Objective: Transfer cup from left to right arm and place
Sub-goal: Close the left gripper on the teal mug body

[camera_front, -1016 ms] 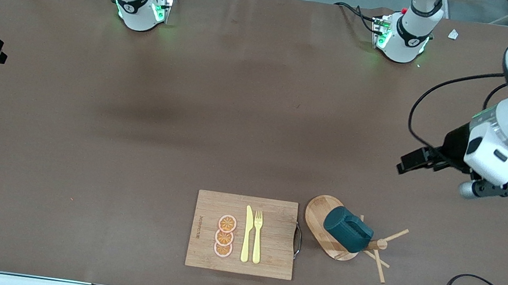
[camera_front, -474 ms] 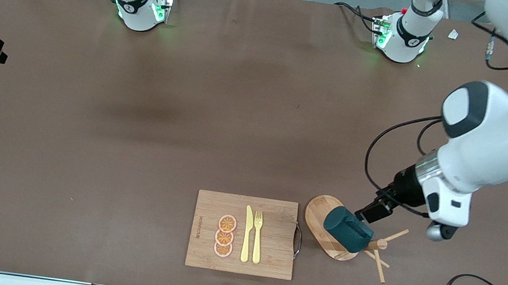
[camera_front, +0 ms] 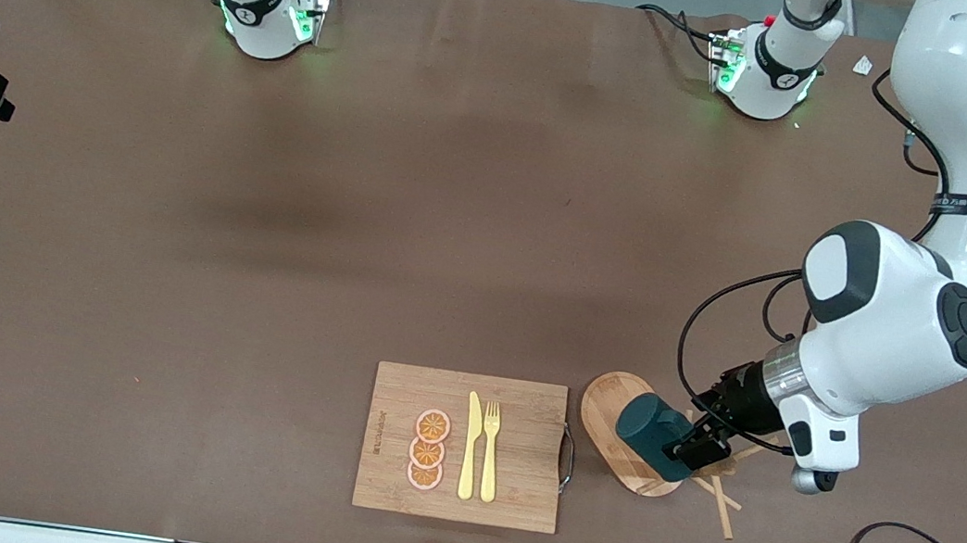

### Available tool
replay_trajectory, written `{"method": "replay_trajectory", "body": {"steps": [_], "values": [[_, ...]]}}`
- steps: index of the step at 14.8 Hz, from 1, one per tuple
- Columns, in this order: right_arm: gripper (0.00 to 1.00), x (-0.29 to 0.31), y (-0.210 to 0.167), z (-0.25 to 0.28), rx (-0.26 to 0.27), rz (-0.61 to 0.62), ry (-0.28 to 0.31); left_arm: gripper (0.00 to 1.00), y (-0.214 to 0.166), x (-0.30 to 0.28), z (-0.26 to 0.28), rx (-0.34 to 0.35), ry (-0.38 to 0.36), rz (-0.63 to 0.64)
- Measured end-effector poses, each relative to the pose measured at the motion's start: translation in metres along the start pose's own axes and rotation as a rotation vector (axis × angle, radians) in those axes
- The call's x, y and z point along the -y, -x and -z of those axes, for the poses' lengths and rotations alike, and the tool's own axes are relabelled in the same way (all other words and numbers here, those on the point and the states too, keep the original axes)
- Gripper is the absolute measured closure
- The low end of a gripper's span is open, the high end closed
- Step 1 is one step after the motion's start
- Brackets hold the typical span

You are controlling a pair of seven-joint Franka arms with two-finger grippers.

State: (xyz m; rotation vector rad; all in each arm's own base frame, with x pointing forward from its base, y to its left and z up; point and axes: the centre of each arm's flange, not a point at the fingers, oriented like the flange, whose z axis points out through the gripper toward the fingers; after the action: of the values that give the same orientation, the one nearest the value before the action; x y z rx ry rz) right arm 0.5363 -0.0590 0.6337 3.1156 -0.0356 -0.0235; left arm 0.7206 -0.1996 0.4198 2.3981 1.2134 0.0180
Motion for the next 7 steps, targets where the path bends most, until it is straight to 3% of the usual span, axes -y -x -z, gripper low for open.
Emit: {"method": "replay_trajectory", "body": {"steps": [7], "values": [[0.00,0.000,0.000,0.000,0.000,0.000,0.000,0.00,-0.009,0.007,-0.036,0.053,0.026,0.073]]}}
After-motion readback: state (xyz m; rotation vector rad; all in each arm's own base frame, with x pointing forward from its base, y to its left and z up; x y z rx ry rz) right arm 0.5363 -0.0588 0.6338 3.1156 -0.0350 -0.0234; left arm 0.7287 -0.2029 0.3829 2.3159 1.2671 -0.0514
